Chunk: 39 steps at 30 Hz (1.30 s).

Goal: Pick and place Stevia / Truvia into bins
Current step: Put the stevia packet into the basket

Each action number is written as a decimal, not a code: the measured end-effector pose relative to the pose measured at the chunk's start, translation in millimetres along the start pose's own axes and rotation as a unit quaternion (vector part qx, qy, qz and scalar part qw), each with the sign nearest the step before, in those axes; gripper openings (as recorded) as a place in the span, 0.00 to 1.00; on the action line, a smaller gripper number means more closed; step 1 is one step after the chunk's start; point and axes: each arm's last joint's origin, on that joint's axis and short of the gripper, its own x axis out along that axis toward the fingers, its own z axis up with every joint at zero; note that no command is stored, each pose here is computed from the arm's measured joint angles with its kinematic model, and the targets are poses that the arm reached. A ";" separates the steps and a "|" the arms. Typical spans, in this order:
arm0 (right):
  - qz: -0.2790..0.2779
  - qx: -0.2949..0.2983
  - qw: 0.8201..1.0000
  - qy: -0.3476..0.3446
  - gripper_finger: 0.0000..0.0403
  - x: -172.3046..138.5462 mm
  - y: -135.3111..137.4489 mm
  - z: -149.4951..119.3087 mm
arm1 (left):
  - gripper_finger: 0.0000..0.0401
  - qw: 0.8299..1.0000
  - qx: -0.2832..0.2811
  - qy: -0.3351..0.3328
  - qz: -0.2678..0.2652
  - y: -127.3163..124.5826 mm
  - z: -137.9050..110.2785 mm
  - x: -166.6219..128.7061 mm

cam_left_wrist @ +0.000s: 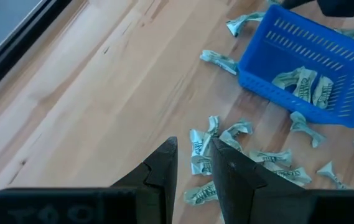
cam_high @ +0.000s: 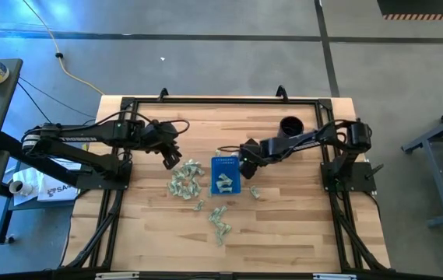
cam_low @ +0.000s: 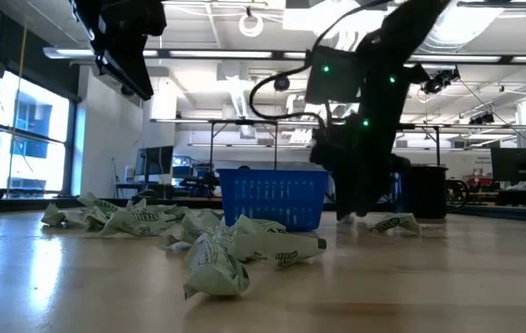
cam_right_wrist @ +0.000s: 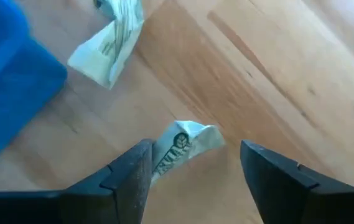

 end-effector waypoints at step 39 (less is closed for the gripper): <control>0.158 -0.257 0.953 0.007 0.52 -83.8 59.1 55.7 | 0.32 0.997 -0.003 0.075 -0.002 -4.2 -6.0 15.5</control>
